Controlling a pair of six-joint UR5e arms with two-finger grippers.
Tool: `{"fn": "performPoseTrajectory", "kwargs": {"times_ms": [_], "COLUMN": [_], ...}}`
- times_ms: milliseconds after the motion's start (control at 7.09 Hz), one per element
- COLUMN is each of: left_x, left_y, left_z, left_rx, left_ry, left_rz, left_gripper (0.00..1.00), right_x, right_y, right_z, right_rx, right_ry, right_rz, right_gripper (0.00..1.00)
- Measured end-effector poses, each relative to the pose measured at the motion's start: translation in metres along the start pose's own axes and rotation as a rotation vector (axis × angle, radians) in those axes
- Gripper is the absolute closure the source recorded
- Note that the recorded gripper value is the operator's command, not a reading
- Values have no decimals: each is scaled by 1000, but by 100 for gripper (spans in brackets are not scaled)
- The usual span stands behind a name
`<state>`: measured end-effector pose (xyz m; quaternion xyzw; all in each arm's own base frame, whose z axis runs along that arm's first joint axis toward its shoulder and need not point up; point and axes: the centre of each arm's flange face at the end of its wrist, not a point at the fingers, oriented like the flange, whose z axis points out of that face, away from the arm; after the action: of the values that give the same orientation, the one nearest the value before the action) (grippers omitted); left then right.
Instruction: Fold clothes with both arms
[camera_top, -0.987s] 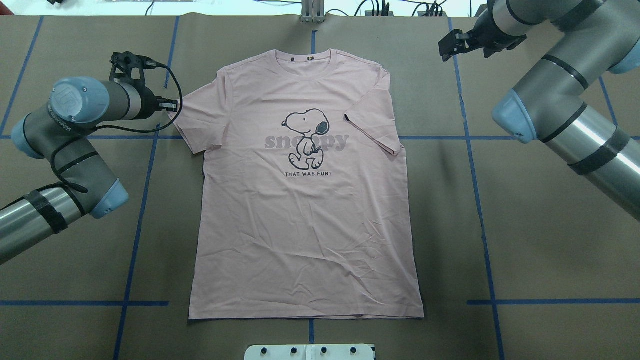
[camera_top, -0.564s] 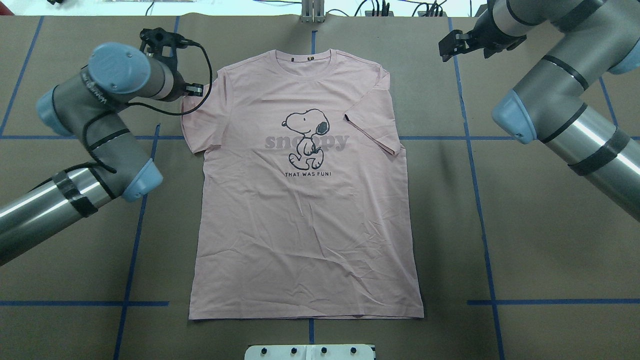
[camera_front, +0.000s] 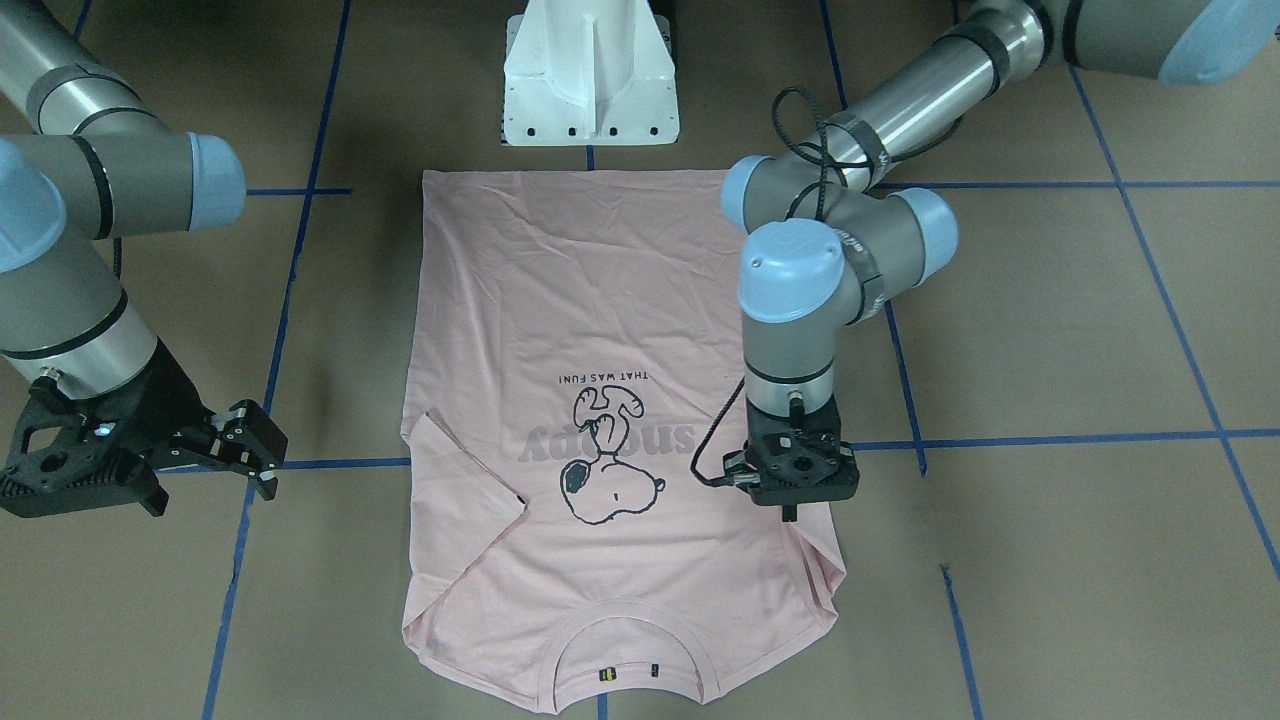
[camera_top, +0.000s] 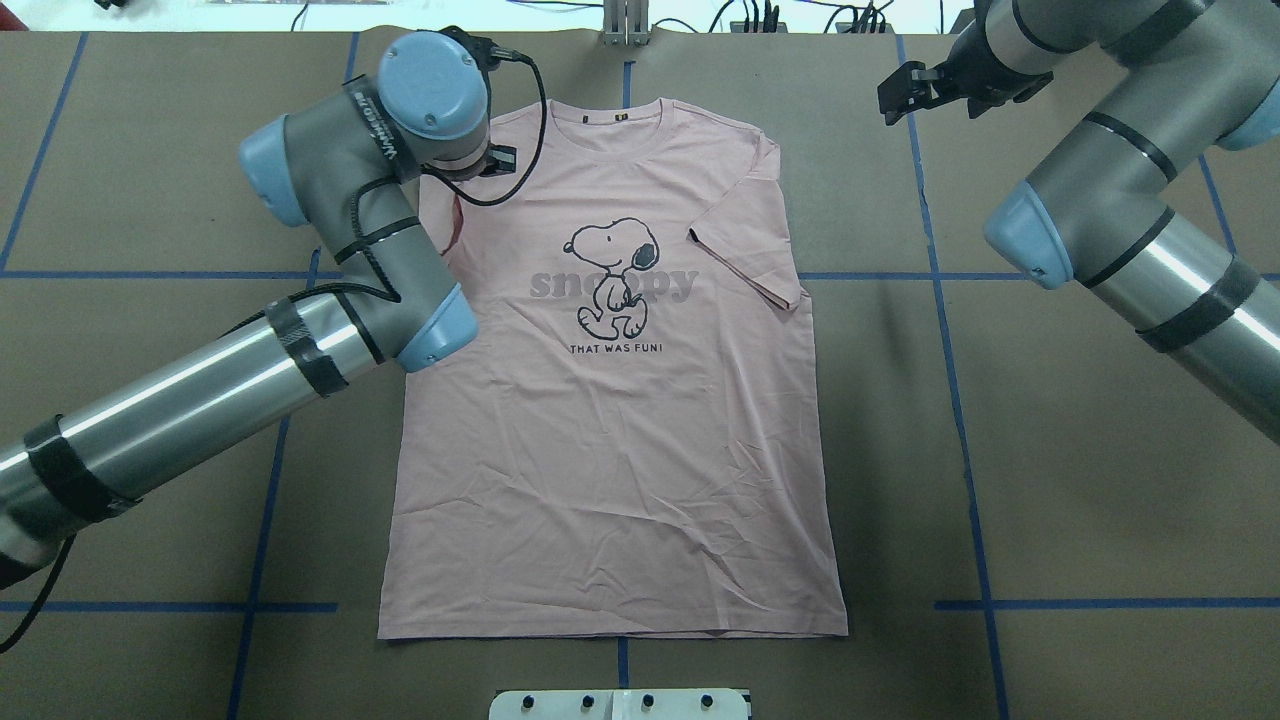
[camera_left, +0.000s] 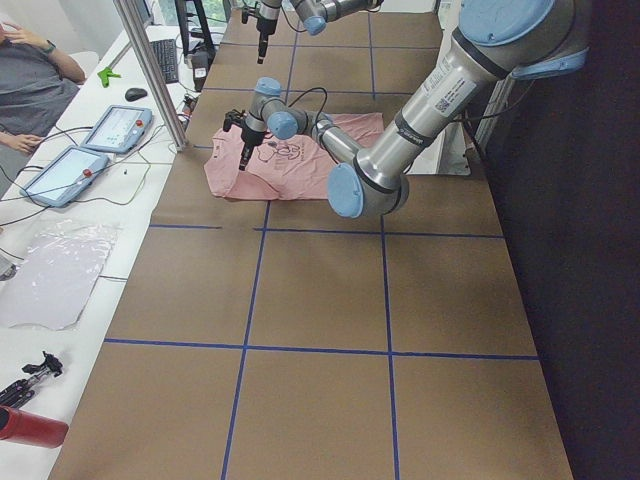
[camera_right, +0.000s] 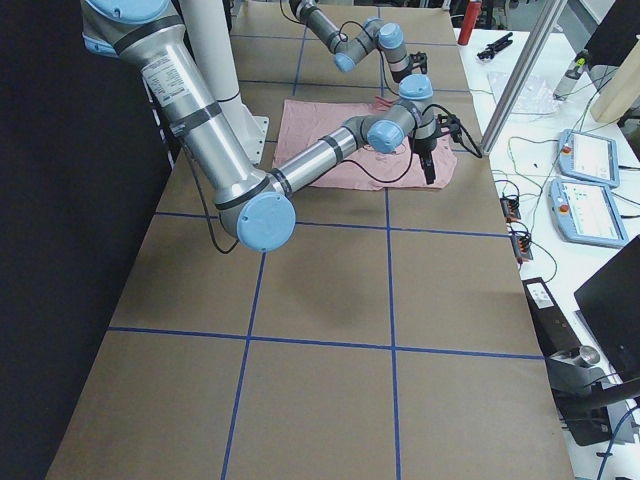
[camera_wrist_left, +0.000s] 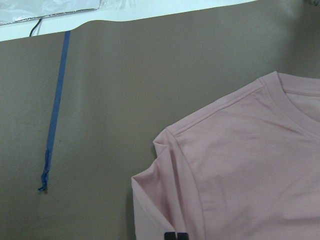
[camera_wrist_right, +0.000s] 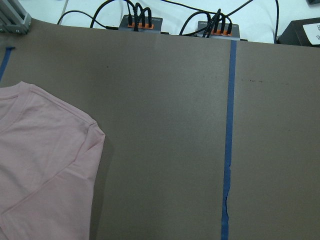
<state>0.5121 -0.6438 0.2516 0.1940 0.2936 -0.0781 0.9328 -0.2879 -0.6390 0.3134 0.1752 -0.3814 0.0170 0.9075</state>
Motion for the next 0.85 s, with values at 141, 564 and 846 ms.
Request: {"fn": "performPoseTrajectory", "kwargs": {"times_ms": [141, 564, 846], "left_x": [16, 33, 20], "left_y": [-2, 0, 28], "left_z": [5, -11, -55], "left_rx": [-7, 15, 39], "left_ry": [-17, 36, 161], "left_rz": [-12, 6, 32], "left_gripper": [85, 0, 0], "right_x": [0, -2, -15], "right_y": [0, 0, 11], "right_z": [0, -2, -8], "right_rx": [0, 2, 2], "right_ry": [0, -4, -26], "right_rz": [2, 5, 26], "right_gripper": [0, 0, 0]}}
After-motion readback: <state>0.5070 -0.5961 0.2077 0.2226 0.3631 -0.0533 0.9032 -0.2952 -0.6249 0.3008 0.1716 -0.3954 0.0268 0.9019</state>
